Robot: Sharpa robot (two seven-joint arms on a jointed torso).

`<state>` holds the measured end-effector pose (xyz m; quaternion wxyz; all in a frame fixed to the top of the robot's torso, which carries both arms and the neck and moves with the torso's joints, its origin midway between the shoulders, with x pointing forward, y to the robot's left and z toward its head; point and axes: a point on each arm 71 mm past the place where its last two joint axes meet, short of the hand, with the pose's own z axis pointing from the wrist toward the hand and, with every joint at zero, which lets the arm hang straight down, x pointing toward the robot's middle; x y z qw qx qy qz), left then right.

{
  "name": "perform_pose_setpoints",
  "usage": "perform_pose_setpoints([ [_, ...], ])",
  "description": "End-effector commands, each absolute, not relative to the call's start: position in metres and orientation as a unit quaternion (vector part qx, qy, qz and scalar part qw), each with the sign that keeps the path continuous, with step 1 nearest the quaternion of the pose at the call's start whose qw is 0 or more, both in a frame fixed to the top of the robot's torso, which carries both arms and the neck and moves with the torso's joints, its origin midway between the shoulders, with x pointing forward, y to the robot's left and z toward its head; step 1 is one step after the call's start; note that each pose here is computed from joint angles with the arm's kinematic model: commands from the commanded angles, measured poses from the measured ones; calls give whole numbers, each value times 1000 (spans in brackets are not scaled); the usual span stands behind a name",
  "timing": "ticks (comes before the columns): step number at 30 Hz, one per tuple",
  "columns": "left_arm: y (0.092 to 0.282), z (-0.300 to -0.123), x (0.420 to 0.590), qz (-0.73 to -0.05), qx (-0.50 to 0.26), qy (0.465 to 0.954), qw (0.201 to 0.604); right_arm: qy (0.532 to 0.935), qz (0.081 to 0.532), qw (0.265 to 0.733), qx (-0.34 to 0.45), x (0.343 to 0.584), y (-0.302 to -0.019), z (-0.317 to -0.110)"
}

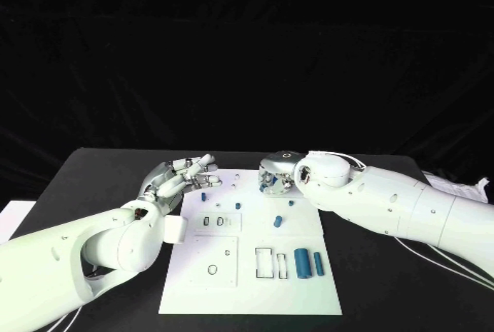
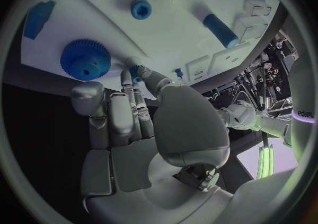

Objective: Assemble the parts on the task board

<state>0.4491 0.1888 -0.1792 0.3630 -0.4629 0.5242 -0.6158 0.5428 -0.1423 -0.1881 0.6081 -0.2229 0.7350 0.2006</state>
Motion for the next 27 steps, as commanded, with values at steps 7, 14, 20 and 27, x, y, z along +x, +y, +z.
perform_pose_setpoints([
  [7,188,-178,450,-620,-460,521,363,682,232,669,-186,543,-135,-174],
  [14,186,-178,450,-625,-458,521,359,665,233,688,-171,548,-127,-172],
  [20,187,-176,449,-626,-457,521,358,659,237,693,-171,551,-113,-172],
  [27,186,-174,448,-628,-455,521,357,657,237,695,-169,555,-102,-174],
])
